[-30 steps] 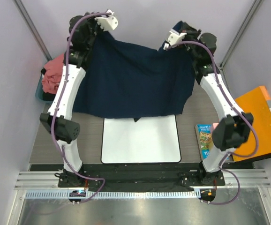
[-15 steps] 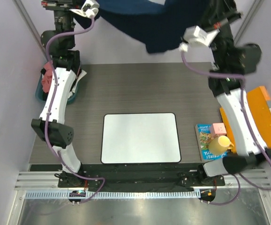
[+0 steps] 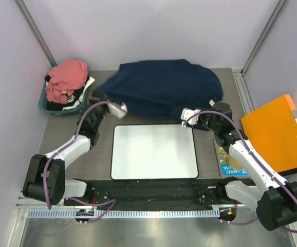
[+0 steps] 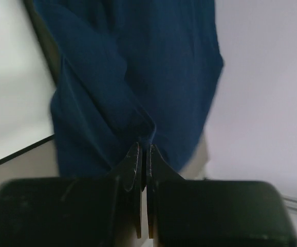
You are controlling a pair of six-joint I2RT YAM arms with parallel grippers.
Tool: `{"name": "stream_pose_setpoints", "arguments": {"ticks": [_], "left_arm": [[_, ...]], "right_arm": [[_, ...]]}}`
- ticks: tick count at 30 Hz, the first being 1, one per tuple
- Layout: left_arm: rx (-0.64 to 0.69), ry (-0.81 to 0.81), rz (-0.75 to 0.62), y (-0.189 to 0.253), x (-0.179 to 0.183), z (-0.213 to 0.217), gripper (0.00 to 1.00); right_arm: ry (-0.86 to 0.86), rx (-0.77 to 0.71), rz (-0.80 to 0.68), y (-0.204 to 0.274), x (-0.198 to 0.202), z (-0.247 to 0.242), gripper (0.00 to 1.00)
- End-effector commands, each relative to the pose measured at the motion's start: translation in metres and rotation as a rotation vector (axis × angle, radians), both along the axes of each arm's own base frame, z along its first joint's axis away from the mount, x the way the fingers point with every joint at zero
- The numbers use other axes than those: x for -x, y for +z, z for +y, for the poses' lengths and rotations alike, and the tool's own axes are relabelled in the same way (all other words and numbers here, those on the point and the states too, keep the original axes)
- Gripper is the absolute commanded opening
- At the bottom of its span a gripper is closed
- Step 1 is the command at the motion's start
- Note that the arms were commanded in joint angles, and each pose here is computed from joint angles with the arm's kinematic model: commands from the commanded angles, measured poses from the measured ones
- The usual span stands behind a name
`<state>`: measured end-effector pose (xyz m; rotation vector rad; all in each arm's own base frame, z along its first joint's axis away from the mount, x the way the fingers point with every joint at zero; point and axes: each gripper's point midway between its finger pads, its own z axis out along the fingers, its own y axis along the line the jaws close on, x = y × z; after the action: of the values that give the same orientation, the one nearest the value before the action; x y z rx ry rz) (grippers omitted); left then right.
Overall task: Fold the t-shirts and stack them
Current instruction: Flatten the tshirt out
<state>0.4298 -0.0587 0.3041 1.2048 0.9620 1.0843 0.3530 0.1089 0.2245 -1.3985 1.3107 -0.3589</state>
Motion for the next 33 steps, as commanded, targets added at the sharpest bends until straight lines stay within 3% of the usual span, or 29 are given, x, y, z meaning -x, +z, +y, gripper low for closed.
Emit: {"name": "stream_pose_setpoints", "arguments": {"ticks": [1, 4, 5, 7, 8, 9, 10, 15, 22, 33], "left_arm": [[-0.049, 0.069, 0.292, -0.111, 0.033, 0.028, 0.00], [-0.117, 0.092, 0.423, -0.160, 0.046, 0.049, 0.00], [-0.150, 0.097, 0.529, -0.182, 0.054, 0.054, 0.00], [-0.160, 0.125, 0.602, -0.180, 0.052, 0.067, 0.00], [-0.193, 0.121, 0.764, -0.206, 0.069, 0.072, 0.00], [-0.185, 0.138, 0.769, -0.195, 0.063, 0.077, 0.00], [-0.215, 0.134, 0.864, -0.210, 0.074, 0.080, 0.00], [-0.196, 0.129, 0.976, -0.205, 0.072, 0.088, 0.00], [-0.170, 0.065, 1.150, -0.203, 0.098, 0.082, 0.00], [-0.208, -0.059, 1.340, -0.212, 0.157, 0.069, 0.00]], "right_arm": [[0.014, -0.006, 0.165, -0.020, 0.033, -0.003, 0.01], [0.028, 0.029, 0.245, -0.038, 0.049, -0.007, 0.01], [0.035, 0.035, 0.254, -0.039, 0.052, -0.007, 0.01], [0.057, 0.062, 0.292, -0.045, 0.062, -0.008, 0.01], [0.063, 0.070, 0.302, -0.044, 0.064, -0.008, 0.01], [0.070, 0.085, 0.318, -0.047, 0.065, -0.009, 0.01], [0.076, 0.098, 0.358, -0.053, 0.071, -0.011, 0.01], [0.080, 0.076, 0.423, -0.040, 0.080, -0.016, 0.01], [0.171, -0.048, 0.700, -0.011, 0.134, 0.004, 0.01], [0.214, -0.033, 0.878, -0.046, 0.206, -0.005, 0.01]]}}
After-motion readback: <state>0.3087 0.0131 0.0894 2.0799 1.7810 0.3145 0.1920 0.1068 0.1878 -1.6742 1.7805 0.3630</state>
